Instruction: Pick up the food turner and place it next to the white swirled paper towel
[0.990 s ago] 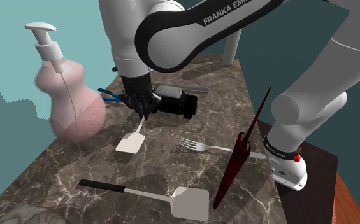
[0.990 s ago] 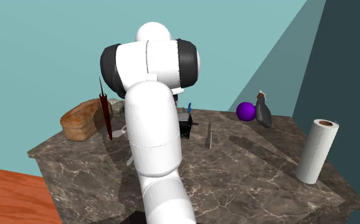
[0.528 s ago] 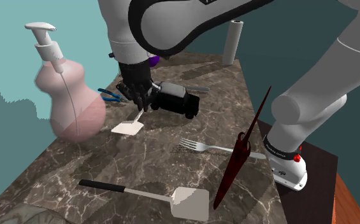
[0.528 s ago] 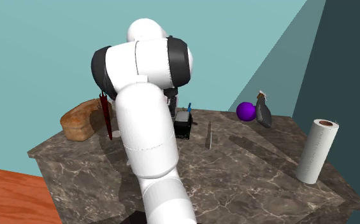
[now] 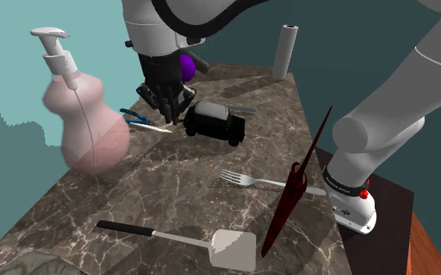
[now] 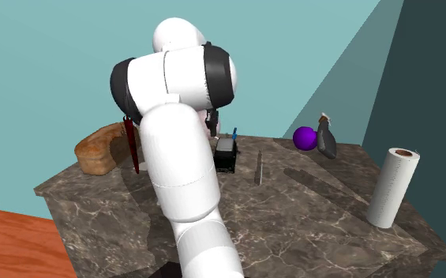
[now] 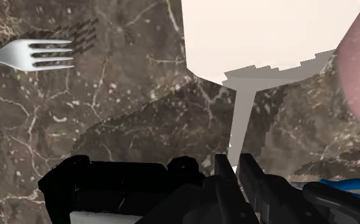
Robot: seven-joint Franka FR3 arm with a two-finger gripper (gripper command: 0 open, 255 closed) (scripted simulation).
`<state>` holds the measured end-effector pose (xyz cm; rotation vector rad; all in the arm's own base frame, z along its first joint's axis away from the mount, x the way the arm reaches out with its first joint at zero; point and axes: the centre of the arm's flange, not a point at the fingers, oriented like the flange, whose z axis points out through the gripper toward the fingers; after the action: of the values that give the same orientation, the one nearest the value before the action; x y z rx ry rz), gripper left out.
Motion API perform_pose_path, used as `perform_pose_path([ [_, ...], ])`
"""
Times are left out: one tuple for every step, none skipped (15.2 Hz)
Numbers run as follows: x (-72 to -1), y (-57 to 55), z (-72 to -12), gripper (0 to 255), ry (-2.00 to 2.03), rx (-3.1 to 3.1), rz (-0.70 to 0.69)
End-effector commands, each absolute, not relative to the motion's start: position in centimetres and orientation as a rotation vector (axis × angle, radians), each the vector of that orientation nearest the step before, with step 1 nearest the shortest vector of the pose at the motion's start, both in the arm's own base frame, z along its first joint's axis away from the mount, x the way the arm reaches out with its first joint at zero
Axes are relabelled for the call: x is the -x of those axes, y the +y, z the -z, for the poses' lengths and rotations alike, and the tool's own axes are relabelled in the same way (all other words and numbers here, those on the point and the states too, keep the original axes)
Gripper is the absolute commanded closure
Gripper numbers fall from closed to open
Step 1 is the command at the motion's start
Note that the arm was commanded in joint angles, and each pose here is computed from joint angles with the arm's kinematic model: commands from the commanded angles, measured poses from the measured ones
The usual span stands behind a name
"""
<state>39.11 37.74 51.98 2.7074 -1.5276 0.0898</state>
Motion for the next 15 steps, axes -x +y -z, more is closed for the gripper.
perform_pose_path([
  [-39.0, 37.6, -53.2, 255, -1.527, -2.707, -0.089],
  [-39.0, 37.6, -53.7, 255, -1.527, -2.707, -0.089],
  [-39.0, 37.6, -54.2, 255, -1.527, -2.707, -0.089],
  [-39.0, 37.6, -54.8, 255, -1.527, -2.707, -0.089],
  [-39.0, 37.6, -55.3, 255, -1.527, -2.707, -0.089],
  [-39.0, 37.6, -55.8, 255, -1.527, -2.707, -0.089],
  [-39.0, 37.6, -56.4, 255, -1.527, -2.707, -0.089],
  [-39.0, 37.6, -56.9, 255, -1.527, -2.707, -0.089],
  [-39.0, 37.6, -57.4, 255, -1.527, -2.707, -0.089],
  [-39.0, 37.6, -57.9, 255, -1.527, -2.707, -0.089],
  [-39.0, 37.6, -58.5, 255, -1.527, -2.707, -0.089],
  [-39.0, 37.6, -59.0, 255, -1.527, -2.707, -0.089],
  [-39.0, 37.6, -59.5, 255, -1.527, -2.707, -0.089],
  [-39.0, 37.6, -60.0, 255, -1.527, -2.707, -0.089],
  [-39.0, 37.6, -60.6, 255, -1.527, -2.707, -0.089],
])
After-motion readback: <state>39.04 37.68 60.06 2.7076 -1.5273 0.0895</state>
